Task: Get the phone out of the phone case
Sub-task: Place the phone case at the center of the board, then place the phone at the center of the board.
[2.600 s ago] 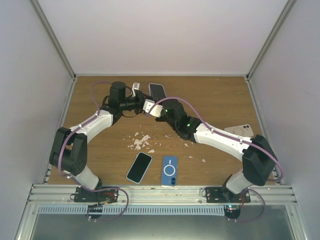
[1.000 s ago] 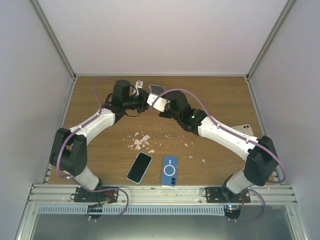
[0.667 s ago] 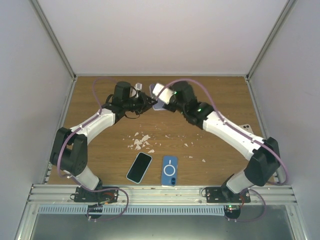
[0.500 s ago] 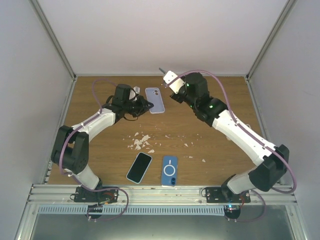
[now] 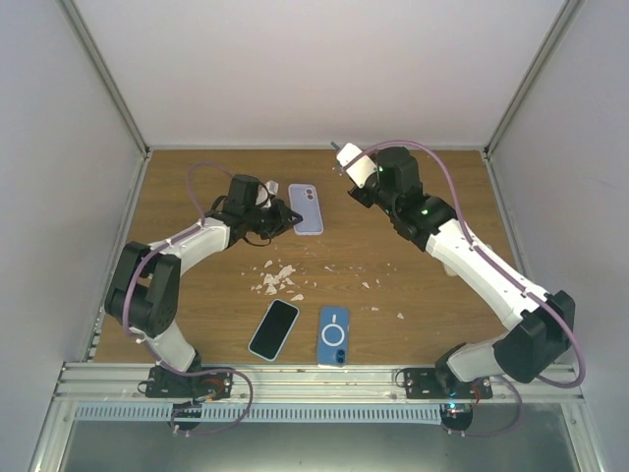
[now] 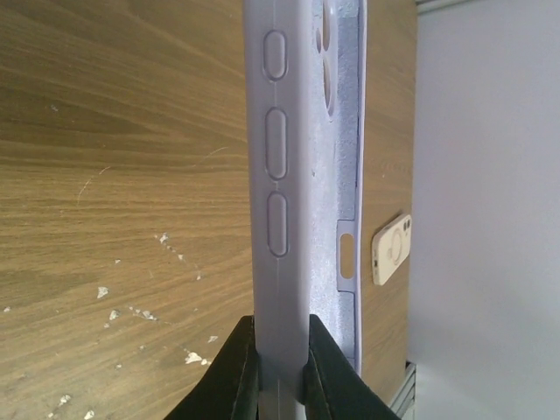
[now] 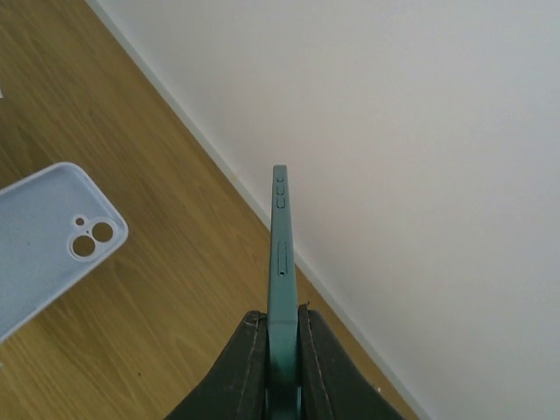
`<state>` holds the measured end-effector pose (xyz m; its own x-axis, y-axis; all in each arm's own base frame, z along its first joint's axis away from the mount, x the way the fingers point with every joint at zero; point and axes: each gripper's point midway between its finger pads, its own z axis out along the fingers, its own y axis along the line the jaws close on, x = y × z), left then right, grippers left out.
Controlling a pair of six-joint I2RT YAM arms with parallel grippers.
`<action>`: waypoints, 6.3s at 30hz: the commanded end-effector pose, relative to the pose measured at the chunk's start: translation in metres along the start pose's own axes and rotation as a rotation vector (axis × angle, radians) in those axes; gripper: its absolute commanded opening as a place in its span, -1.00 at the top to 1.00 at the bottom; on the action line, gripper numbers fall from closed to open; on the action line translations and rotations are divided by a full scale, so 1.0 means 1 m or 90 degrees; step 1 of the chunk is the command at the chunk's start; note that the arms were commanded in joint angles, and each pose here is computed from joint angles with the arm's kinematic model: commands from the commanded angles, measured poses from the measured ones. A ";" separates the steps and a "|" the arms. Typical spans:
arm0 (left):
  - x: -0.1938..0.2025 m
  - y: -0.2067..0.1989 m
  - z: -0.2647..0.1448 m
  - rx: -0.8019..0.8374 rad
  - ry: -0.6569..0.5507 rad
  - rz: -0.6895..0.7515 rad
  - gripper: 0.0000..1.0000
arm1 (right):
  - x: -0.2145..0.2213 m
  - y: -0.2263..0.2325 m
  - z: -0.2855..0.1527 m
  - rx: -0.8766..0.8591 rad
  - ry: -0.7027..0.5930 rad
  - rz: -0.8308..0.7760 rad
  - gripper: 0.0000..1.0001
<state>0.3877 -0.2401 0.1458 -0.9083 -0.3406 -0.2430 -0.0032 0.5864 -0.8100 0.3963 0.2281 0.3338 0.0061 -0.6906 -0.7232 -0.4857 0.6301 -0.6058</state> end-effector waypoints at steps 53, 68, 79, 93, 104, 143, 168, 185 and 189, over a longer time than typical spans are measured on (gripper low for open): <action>-0.053 -0.007 -0.031 -0.004 -0.069 0.126 -0.41 | -0.029 -0.051 -0.017 0.107 -0.091 -0.122 0.99; -0.119 -0.128 -0.140 0.184 -0.157 0.232 -0.45 | -0.071 -0.072 -0.078 0.319 -0.203 -0.346 0.99; -0.086 -0.181 -0.178 0.351 -0.110 0.259 -0.44 | -0.087 -0.019 -0.104 0.378 -0.270 -0.500 0.99; -0.063 -0.189 -0.173 0.400 -0.062 0.211 -0.45 | -0.107 0.038 -0.106 0.369 -0.324 -0.591 0.99; -0.058 -0.191 -0.166 0.402 -0.052 0.207 -0.08 | -0.110 0.069 -0.100 0.335 -0.343 -0.610 0.99; -0.091 -0.177 -0.164 0.337 -0.125 0.324 1.00 | -0.050 0.072 -0.078 0.106 -0.225 -0.417 -0.99; 0.005 -0.180 -0.150 0.493 0.039 0.632 1.00 | -0.055 0.072 -0.090 -0.535 -0.168 0.183 -0.98; 0.038 -0.197 -0.131 0.502 0.064 0.684 1.00 | -0.022 0.102 -0.075 -0.684 -0.085 0.370 0.07; 0.037 -0.196 -0.128 0.497 0.064 0.681 1.00 | -0.022 0.103 -0.075 -0.687 -0.086 0.381 0.49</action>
<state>0.3034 -0.2720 0.3435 -0.4253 0.1166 -0.8975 0.9009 -0.0406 -0.4322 0.2829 0.2813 0.3032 -0.3996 -0.3472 -0.8484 -0.9159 0.1890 0.3541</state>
